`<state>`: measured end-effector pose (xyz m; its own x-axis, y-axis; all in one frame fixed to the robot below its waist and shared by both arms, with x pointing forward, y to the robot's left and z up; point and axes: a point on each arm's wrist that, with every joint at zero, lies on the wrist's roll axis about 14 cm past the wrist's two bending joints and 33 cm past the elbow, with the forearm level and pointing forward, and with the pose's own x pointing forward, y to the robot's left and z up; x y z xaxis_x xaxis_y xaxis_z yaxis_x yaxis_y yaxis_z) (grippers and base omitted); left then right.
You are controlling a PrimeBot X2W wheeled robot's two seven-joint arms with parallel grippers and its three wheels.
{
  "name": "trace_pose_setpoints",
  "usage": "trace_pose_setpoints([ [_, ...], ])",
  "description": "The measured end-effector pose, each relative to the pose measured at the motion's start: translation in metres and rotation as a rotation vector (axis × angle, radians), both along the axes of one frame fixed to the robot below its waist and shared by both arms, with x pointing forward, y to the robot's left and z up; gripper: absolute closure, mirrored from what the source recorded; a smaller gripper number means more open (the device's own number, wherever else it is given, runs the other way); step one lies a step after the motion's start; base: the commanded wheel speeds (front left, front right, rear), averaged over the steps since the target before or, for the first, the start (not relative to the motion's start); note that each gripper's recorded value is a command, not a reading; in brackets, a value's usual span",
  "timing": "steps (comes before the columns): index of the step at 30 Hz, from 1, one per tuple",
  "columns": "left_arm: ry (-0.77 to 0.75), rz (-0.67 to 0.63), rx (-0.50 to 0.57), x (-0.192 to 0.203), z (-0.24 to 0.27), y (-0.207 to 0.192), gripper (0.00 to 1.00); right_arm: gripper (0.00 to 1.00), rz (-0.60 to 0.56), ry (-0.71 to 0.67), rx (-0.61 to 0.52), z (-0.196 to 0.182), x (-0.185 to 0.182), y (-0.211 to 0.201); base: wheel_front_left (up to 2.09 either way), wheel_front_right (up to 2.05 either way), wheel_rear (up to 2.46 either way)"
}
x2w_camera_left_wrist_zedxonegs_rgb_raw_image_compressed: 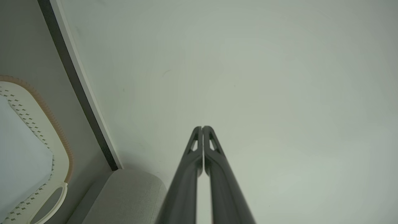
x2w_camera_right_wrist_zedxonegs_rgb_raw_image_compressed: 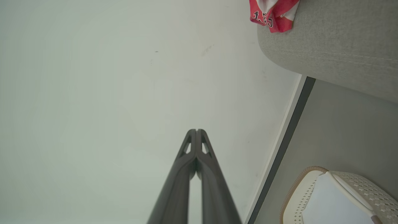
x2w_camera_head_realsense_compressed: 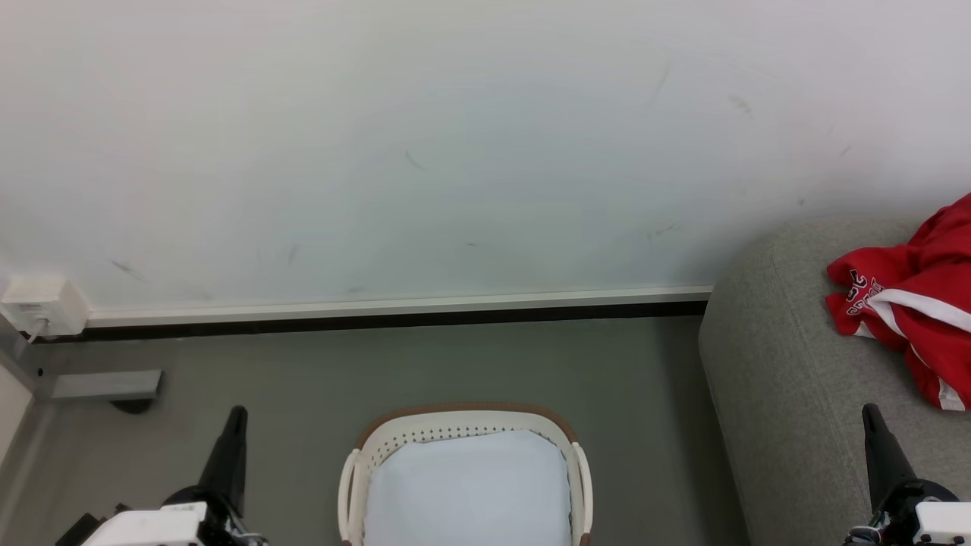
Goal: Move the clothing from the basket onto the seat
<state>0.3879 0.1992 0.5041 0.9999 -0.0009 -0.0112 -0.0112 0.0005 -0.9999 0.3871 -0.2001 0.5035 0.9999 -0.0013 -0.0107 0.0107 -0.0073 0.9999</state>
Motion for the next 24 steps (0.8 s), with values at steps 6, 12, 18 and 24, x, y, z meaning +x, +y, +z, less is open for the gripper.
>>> trace_pose_setpoints([
  [6, 0.000, 0.000, 0.000, 0.0000, 0.0000, -0.0001, 1.00, 1.00, 0.000, 0.000, 0.000, 0.0000, 0.0000, 0.0000, 0.00, 0.00, 0.00],
  [12, 0.000, 0.000, 0.000, 0.0000, 0.0000, 0.0000, 1.00, 1.00, 0.000, 0.000, 0.000, -0.0001, 0.0000, 0.0001, 0.00, 0.00, 0.00],
  [18, 0.000, 0.000, 0.000, 0.0000, 0.0000, -0.0001, 1.00, 1.00, 0.000, 0.000, 0.000, 0.0000, 0.0000, 0.0001, 0.00, 0.00, 0.00],
  [24, 0.000, 0.000, 0.000, 0.0000, 0.0000, 0.0000, 1.00, 1.00, 0.000, 0.000, 0.000, 0.0000, 0.0000, 0.0001, 0.00, 0.00, 0.00],
])
